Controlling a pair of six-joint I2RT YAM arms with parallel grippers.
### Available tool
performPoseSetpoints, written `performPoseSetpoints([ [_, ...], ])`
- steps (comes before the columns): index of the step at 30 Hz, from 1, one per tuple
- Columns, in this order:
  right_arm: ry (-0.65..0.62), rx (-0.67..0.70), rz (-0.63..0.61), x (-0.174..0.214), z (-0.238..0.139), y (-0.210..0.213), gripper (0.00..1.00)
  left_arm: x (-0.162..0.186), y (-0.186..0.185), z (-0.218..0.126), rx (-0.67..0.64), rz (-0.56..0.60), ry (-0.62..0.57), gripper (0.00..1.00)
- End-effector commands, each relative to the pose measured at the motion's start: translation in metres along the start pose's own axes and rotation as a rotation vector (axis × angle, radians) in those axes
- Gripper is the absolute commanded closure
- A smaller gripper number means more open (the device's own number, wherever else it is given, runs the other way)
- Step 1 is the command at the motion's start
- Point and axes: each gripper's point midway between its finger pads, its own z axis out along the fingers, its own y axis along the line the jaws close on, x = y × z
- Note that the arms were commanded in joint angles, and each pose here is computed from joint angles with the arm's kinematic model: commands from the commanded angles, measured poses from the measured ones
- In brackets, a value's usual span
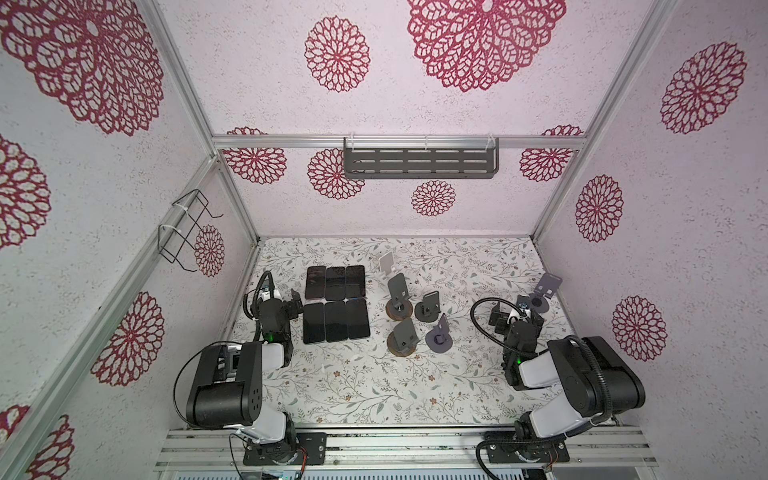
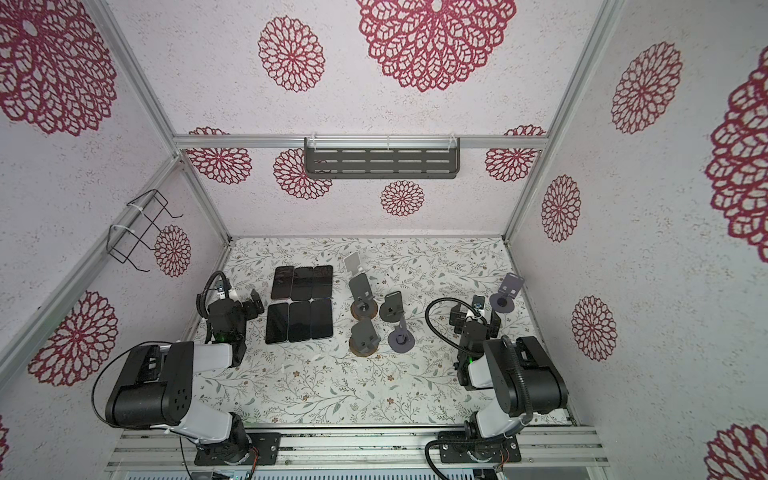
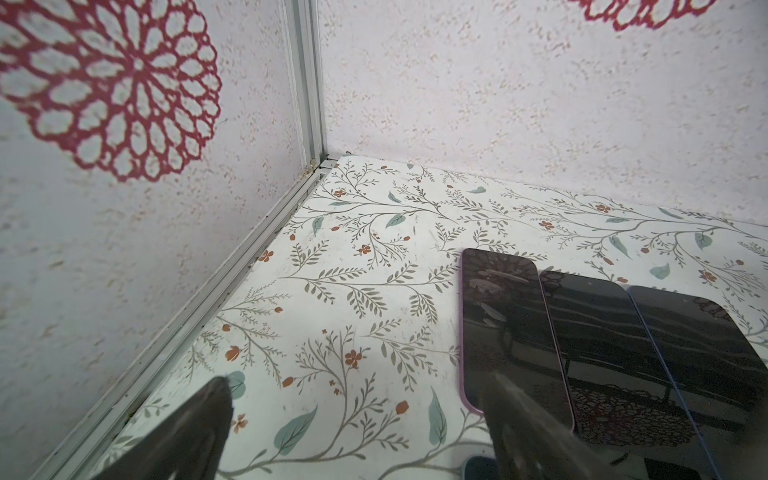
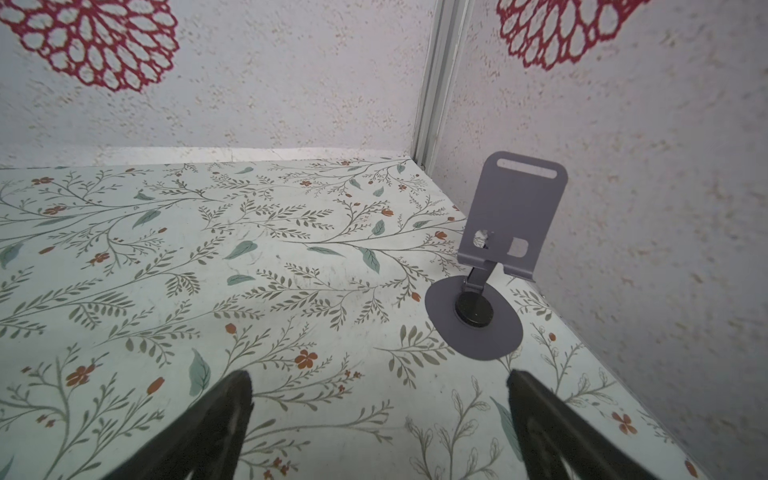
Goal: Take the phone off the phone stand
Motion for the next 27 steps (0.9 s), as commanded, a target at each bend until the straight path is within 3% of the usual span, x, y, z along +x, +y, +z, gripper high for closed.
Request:
performPoseSetpoints([
  [1,-0.050,0.004,0.033,-0.0168,0.0017,-0.0016,0.01,-0.0054,0.0000,0.0008,0.004,-0.013,-0.024,0.03],
  [27,-0.035,-0.004,0.034,-0.0153,0.0047,-0.0010,0.01,-0.0060,-0.0002,0.0010,0.005,-0.014,-0.025,0.03],
])
